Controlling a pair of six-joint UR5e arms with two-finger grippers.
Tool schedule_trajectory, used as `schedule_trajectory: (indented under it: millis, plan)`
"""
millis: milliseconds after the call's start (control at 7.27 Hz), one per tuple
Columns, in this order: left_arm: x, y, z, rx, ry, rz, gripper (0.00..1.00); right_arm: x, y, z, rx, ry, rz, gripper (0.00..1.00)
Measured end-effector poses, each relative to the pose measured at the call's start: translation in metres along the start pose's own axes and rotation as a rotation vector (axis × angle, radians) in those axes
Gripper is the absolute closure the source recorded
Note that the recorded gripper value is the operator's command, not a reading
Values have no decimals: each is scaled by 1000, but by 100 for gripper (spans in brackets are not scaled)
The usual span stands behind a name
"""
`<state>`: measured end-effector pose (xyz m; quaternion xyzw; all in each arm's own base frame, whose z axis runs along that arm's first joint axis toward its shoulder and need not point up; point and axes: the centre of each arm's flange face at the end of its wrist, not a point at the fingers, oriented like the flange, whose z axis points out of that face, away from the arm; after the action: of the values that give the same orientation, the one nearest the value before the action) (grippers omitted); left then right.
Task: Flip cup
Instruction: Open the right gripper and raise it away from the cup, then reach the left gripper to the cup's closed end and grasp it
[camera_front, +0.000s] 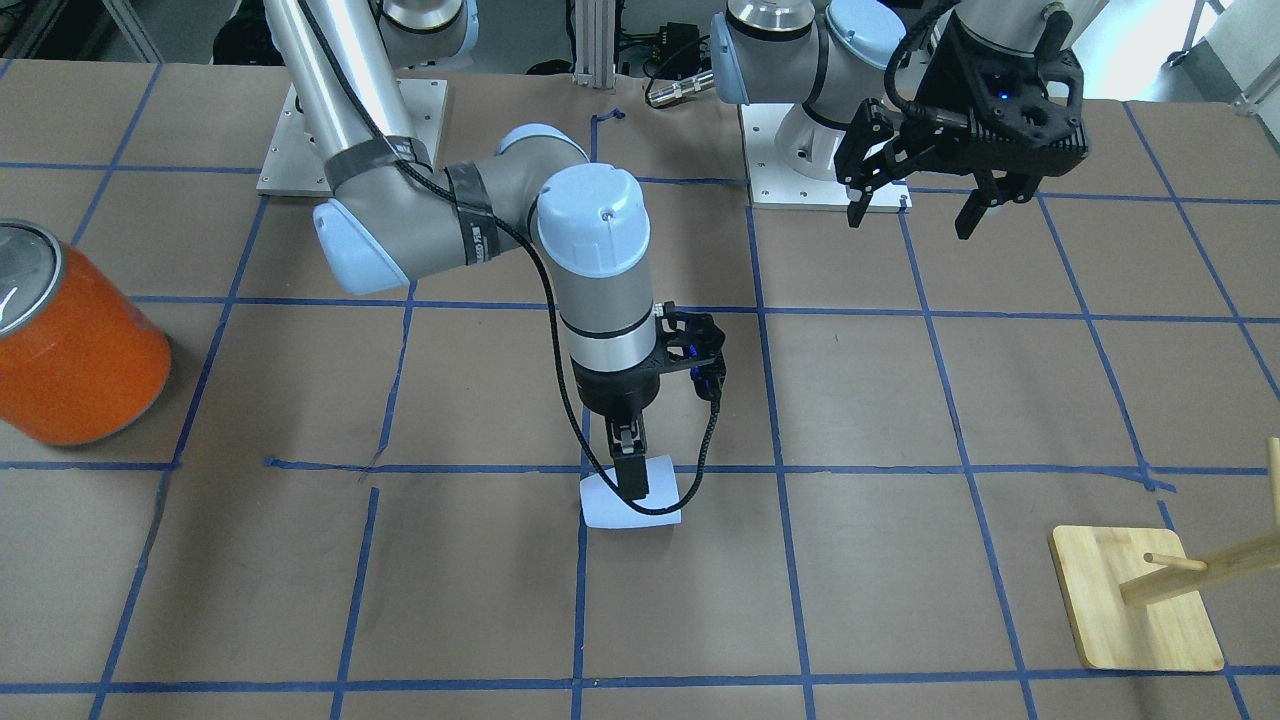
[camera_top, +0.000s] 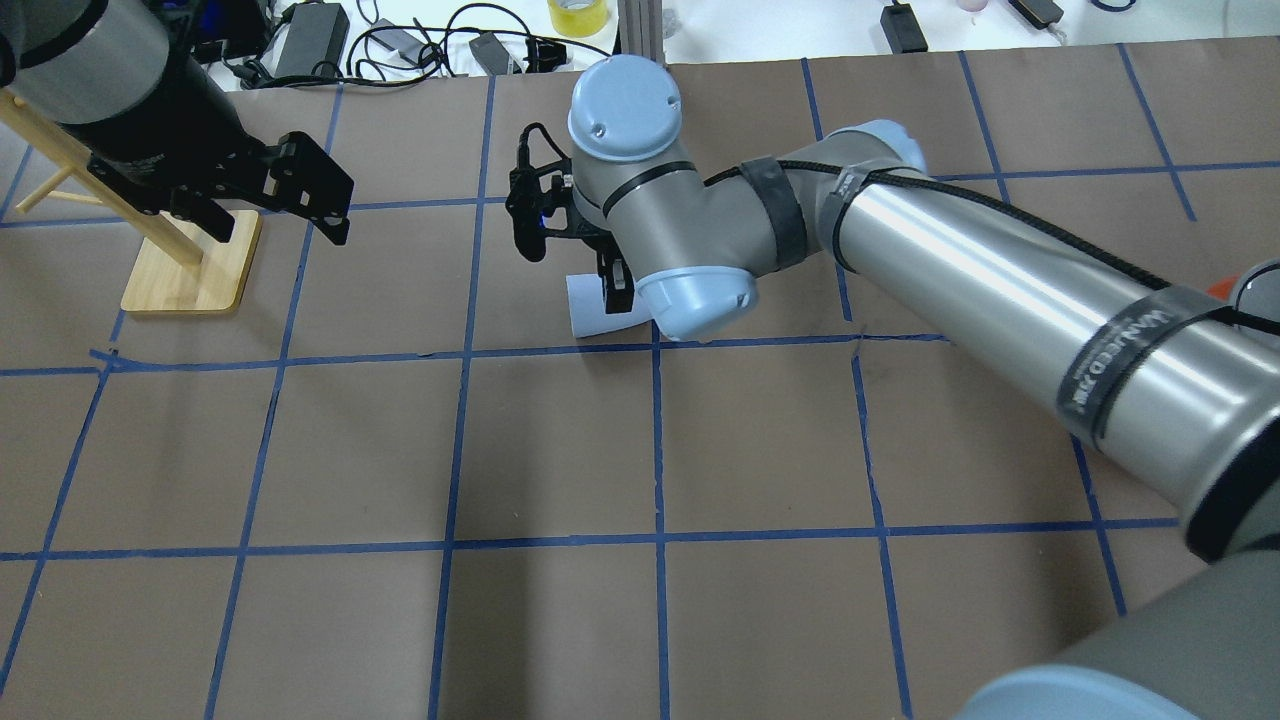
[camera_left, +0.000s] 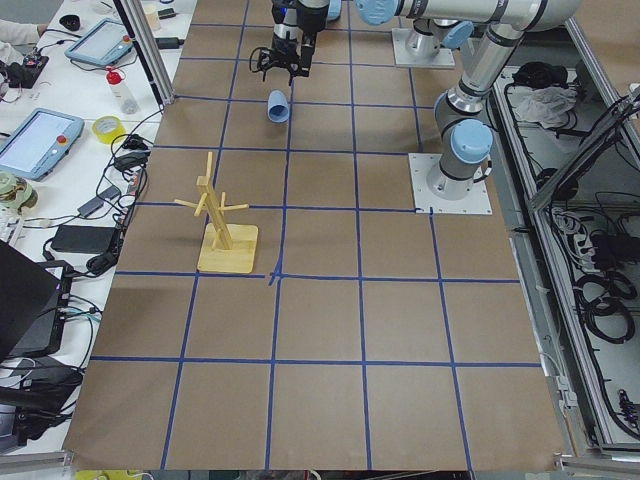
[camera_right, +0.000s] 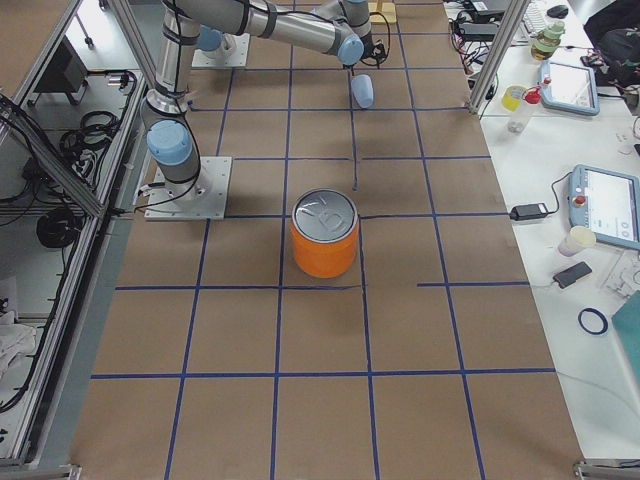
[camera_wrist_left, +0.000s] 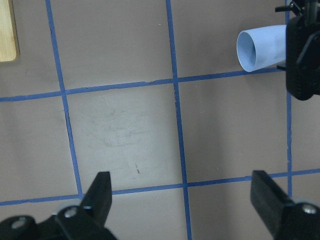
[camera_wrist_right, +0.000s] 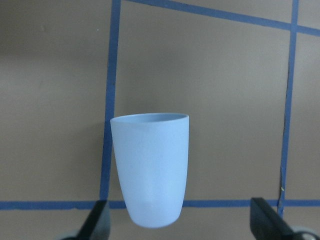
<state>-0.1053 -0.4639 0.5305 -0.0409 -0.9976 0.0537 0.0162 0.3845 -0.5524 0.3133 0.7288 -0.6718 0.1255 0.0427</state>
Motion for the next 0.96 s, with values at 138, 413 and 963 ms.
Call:
schedule_trajectory:
  millis: [138, 413, 963]
  plan:
    - [2, 2, -2, 4, 29, -3, 0, 2, 20, -38, -14, -12, 43, 0]
    - [4, -2, 9, -14, 150, -20, 0, 1, 80, -116, -52, -52, 176, 0]
    - [-32, -57, 97, -50, 469, -88, 0, -16, 188, -210, -126, -66, 702, 0]
